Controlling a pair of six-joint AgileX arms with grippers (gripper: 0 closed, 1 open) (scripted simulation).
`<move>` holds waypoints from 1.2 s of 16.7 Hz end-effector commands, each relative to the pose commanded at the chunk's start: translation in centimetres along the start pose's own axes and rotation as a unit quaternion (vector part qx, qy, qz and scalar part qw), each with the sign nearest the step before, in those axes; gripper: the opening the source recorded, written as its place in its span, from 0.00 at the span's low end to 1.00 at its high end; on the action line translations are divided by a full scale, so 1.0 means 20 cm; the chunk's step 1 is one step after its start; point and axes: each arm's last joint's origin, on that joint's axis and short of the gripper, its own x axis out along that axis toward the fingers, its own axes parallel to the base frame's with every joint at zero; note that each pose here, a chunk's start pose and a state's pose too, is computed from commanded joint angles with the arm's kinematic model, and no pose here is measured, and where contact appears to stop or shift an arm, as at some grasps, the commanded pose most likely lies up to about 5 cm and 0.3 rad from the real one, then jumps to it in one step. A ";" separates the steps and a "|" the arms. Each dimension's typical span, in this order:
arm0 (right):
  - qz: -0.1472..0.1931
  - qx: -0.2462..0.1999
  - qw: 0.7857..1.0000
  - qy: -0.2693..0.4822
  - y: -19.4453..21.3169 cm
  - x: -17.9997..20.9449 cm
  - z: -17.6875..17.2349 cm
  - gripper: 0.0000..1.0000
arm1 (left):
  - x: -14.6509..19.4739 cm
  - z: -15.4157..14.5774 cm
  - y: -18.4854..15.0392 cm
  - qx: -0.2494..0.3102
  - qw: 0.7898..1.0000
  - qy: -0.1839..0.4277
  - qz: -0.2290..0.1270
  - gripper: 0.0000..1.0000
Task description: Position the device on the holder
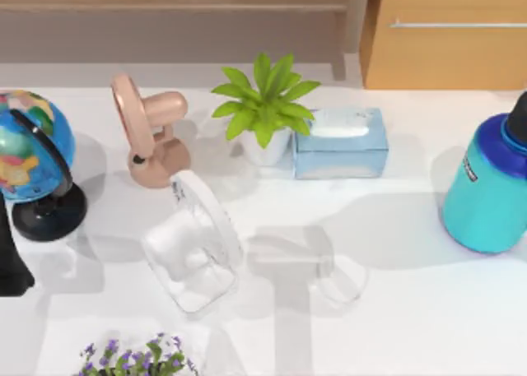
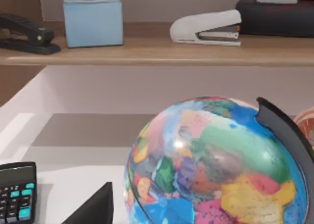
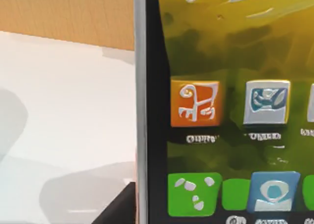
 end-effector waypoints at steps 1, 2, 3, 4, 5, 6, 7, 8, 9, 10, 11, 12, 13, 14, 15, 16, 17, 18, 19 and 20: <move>-0.001 0.005 1.000 -0.005 -0.01 0.00 0.01 0.00 | 0.00 0.00 0.00 0.000 1.000 0.000 0.000 1.00; 0.000 0.011 1.000 -0.010 -0.01 0.00 0.01 0.00 | 0.00 0.00 0.00 0.000 1.000 0.000 0.000 1.00; 0.001 0.017 1.000 -0.013 -0.02 0.01 0.02 0.00 | 0.00 0.00 0.00 0.000 1.000 0.000 0.000 1.00; 0.002 0.024 1.000 -0.016 -0.02 0.02 0.02 0.00 | 0.00 0.00 0.00 0.000 1.000 0.000 0.000 1.00; 0.004 0.029 0.999 -0.017 -0.02 0.03 0.02 0.00 | 0.00 0.00 0.00 0.000 1.000 0.000 0.000 1.00; 0.007 0.032 0.999 -0.016 -0.02 0.05 0.02 0.00 | 0.00 0.00 0.00 0.000 1.000 0.000 0.000 1.00; 0.009 0.033 0.999 -0.015 -0.02 0.08 0.02 0.00 | 0.00 0.00 0.00 0.000 1.000 0.000 0.000 1.00; 0.011 0.031 0.999 -0.011 -0.01 0.11 0.02 0.00 | 0.00 0.00 0.00 0.000 1.000 0.000 0.000 1.00; 0.012 0.027 1.000 -0.007 0.00 0.14 0.02 0.00 | 0.00 0.00 0.00 0.000 1.000 0.000 0.000 1.00; 0.011 0.021 1.000 -0.002 0.00 0.17 0.02 0.00 | 0.00 0.00 0.00 0.000 1.000 0.000 0.000 1.00; 0.009 0.014 1.000 0.004 0.01 0.19 0.02 0.00 | 0.00 0.00 0.00 0.000 1.000 0.000 0.000 1.00; 0.006 0.006 1.000 0.009 0.02 0.21 0.02 0.00 | 0.00 0.00 0.00 0.000 1.000 0.000 0.000 1.00; 0.004 -0.002 1.000 0.014 0.02 0.23 0.02 0.00 | 0.00 0.00 0.00 0.000 1.000 0.000 0.000 1.00; 0.002 -0.007 1.000 0.017 0.03 0.24 0.02 0.00 | 0.00 0.00 0.00 0.000 1.000 0.000 0.000 1.00; 0.001 -0.008 1.000 0.017 0.03 0.25 0.02 0.00 | 0.00 0.00 0.00 0.000 1.000 0.000 0.000 1.00; 0.001 -0.008 1.000 0.017 0.03 0.25 0.02 0.00 | 0.00 0.00 0.00 0.000 1.000 0.000 0.000 1.00; 0.001 -0.008 1.000 0.017 0.03 0.25 0.02 0.00 | 0.00 0.00 0.00 0.000 1.000 0.000 0.000 1.00; 0.001 -0.008 1.000 0.017 0.03 0.25 0.02 0.00 | 0.00 0.00 0.00 0.000 1.000 0.000 0.000 1.00; 0.001 -0.008 1.000 0.017 0.03 0.25 0.02 0.08 | 0.00 0.00 0.00 0.000 1.000 0.000 0.000 1.00; 0.001 -0.008 1.000 0.017 0.03 0.25 0.02 0.15 | 0.00 0.00 0.00 0.000 1.000 0.000 0.000 1.00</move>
